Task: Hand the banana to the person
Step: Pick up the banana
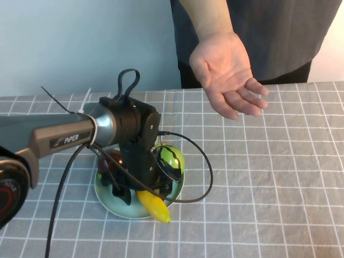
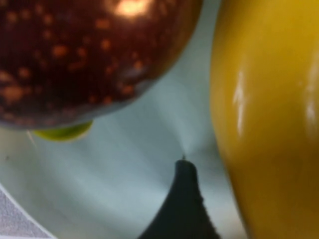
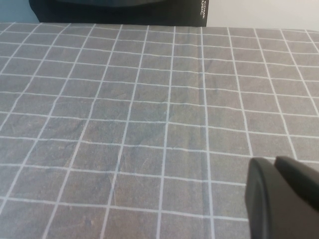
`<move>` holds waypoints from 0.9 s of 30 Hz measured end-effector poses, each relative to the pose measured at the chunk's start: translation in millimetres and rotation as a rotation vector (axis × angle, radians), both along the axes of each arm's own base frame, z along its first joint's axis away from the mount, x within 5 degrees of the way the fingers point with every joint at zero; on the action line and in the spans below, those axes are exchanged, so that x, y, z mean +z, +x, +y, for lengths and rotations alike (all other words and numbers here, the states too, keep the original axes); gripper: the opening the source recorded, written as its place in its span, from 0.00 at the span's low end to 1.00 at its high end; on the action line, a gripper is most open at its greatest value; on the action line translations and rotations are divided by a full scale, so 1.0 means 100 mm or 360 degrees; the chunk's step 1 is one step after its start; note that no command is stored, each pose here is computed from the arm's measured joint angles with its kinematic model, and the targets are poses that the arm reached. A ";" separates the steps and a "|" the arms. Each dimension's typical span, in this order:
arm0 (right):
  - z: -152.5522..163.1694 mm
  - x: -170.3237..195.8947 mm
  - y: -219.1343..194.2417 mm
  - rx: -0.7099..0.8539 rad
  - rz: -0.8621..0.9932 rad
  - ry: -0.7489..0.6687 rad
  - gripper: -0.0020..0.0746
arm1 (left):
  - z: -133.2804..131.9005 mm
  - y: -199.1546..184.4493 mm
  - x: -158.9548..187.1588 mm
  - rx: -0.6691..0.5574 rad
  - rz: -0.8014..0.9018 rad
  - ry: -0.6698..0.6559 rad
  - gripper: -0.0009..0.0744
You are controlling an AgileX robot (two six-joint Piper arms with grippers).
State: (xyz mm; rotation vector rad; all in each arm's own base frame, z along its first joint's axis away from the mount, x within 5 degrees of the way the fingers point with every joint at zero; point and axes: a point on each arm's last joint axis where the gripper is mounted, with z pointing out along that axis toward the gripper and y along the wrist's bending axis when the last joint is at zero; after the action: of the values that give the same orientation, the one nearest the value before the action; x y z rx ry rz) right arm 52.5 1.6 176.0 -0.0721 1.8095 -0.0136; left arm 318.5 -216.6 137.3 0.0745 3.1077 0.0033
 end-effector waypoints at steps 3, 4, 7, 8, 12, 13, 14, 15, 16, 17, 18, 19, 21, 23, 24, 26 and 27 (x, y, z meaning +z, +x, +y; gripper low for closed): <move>0.00 0.00 0.00 0.0000 0.0000 0.0000 0.02 | 0.00 0.01 0.00 0.0003 -0.0005 -0.0003 0.62; 0.00 0.00 0.00 0.0001 0.0000 -0.0004 0.02 | 0.00 0.01 0.00 0.0002 -0.0006 -0.0004 0.57; 0.00 0.00 0.00 0.0001 0.0000 -0.0004 0.02 | 0.02 0.02 0.00 0.0005 -0.0009 0.0002 0.41; 0.00 0.00 0.00 0.0001 0.0000 -0.0004 0.02 | 0.02 0.02 0.00 0.0007 -0.0010 0.0004 0.36; 0.00 0.00 0.00 0.0001 0.0000 -0.0004 0.02 | 0.04 0.01 0.00 -0.0005 0.0005 0.0037 0.36; 0.00 0.00 0.00 0.0001 0.0000 -0.0004 0.02 | 0.05 0.01 0.00 -0.0010 0.0011 0.0050 0.36; 0.00 0.00 0.00 0.0001 0.0000 -0.0004 0.02 | 0.06 0.01 0.00 -0.0018 0.0010 0.0065 0.36; 0.00 0.00 0.00 0.0001 0.0000 -0.0004 0.02 | 0.06 0.01 0.00 -0.0025 0.0008 0.0075 0.36; 0.00 0.00 0.00 0.0001 0.0000 -0.0004 0.02 | 0.07 0.01 0.01 -0.0031 0.0006 0.0085 0.36; 0.00 0.00 0.00 0.0001 0.0000 -0.0004 0.02 | 0.07 0.01 0.03 -0.0034 -0.0001 0.0087 0.36; 0.00 0.00 0.00 0.0001 0.0000 0.0011 0.02 | 0.08 0.01 0.05 -0.0038 -0.0011 0.0089 0.36; 0.00 0.00 0.00 0.0001 0.0000 -0.0002 0.02 | 0.08 0.01 0.08 -0.0042 -0.0025 0.0088 0.36; 0.00 0.00 0.00 0.0001 0.0000 -0.0002 0.02 | 0.09 0.01 0.15 -0.0048 -0.0053 0.0082 0.36; 0.00 0.00 0.00 0.0001 0.0000 -0.0002 0.02 | 0.09 0.01 0.21 -0.0051 -0.0077 0.0073 0.36; 0.00 0.00 0.00 0.0001 0.0000 -0.0002 0.02 | 0.10 0.01 0.23 -0.0055 -0.0082 0.0073 0.36; 0.00 0.00 0.00 0.0001 0.0000 -0.0002 0.02 | 0.11 0.00 0.29 -0.0059 -0.0097 0.0068 0.36; 0.00 0.00 0.00 0.0001 0.0000 0.0008 0.02 | 0.11 -0.01 0.32 -0.0061 -0.0099 0.0068 0.36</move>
State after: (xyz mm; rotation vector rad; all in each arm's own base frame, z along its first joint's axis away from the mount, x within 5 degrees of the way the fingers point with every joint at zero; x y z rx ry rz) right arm 52.5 1.8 176.0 -0.0694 1.8096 -0.0084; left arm 317.6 -205.4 168.9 0.1327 3.0440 0.0697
